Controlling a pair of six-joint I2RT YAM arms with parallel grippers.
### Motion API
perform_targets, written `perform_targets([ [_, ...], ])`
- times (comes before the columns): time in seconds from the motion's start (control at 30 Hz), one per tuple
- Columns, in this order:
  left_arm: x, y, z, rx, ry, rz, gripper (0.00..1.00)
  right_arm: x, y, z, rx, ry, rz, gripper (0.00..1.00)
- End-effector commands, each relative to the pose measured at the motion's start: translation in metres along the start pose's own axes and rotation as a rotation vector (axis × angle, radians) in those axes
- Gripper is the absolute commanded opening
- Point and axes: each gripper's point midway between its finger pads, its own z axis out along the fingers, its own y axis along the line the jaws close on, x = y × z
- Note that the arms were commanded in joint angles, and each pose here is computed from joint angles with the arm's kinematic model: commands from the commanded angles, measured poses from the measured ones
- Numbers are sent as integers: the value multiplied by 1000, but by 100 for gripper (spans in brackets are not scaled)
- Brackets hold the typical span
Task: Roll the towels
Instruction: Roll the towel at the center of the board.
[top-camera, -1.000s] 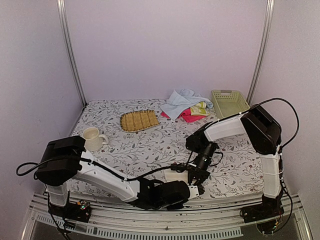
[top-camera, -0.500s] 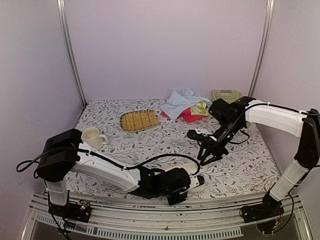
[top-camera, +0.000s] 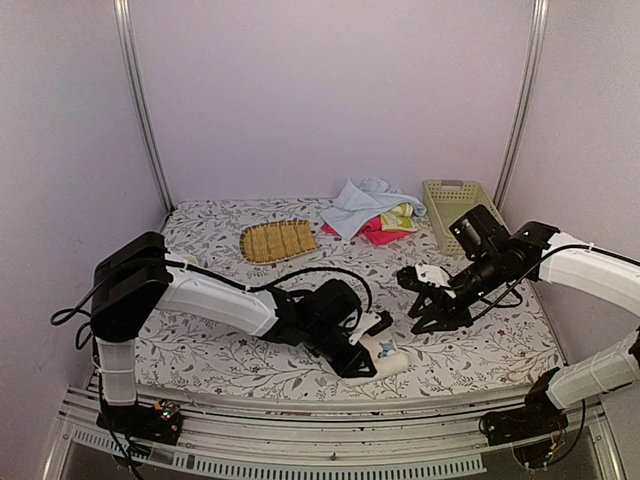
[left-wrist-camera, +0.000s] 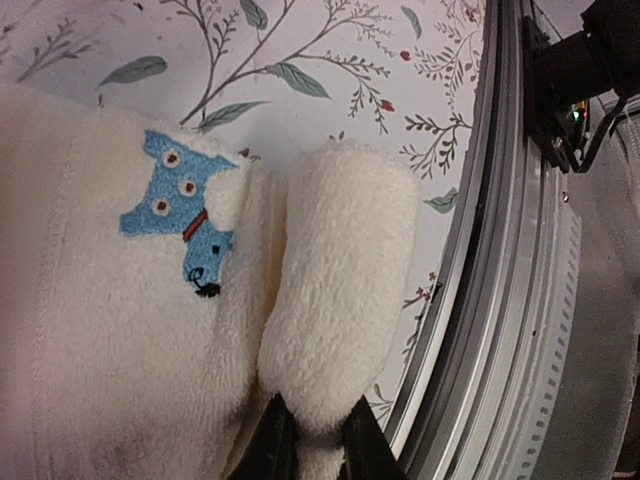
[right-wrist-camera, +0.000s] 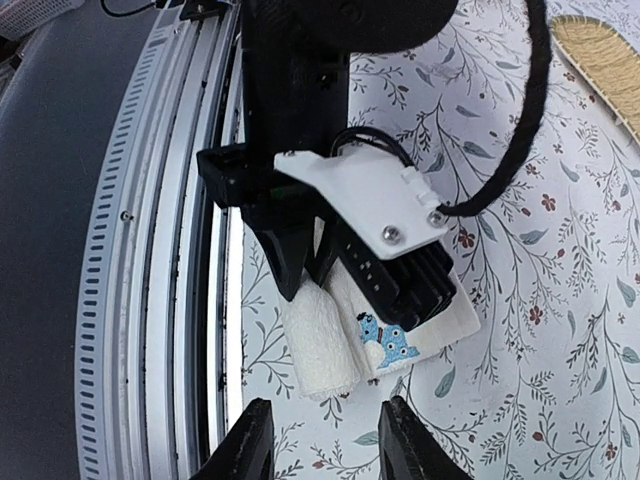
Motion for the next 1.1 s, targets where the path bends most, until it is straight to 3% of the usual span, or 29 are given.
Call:
perform_targets([
  [0.0, 26, 7, 8, 113, 77, -190, 3, 20, -2, 24, 79, 94, -72, 39],
  [0.3, 30, 16, 8, 161, 51, -277, 1, 37, 8, 76, 136, 225, -232, 49],
  [0.77, 30, 21, 7, 153, 41, -258, 1, 56, 11, 127, 75, 287, -285, 51],
  [0.87, 27, 22, 5, 155, 30, -248, 5, 61, 15, 134, 49, 301, -293, 42],
  [0.93, 24, 20, -2, 152, 18, -226, 15, 65, 17, 137, 40, 314, -303, 33],
  [1.07, 9, 15, -37, 140, -50, -173, 30, 71, 20, 138, 30, 327, -317, 23],
])
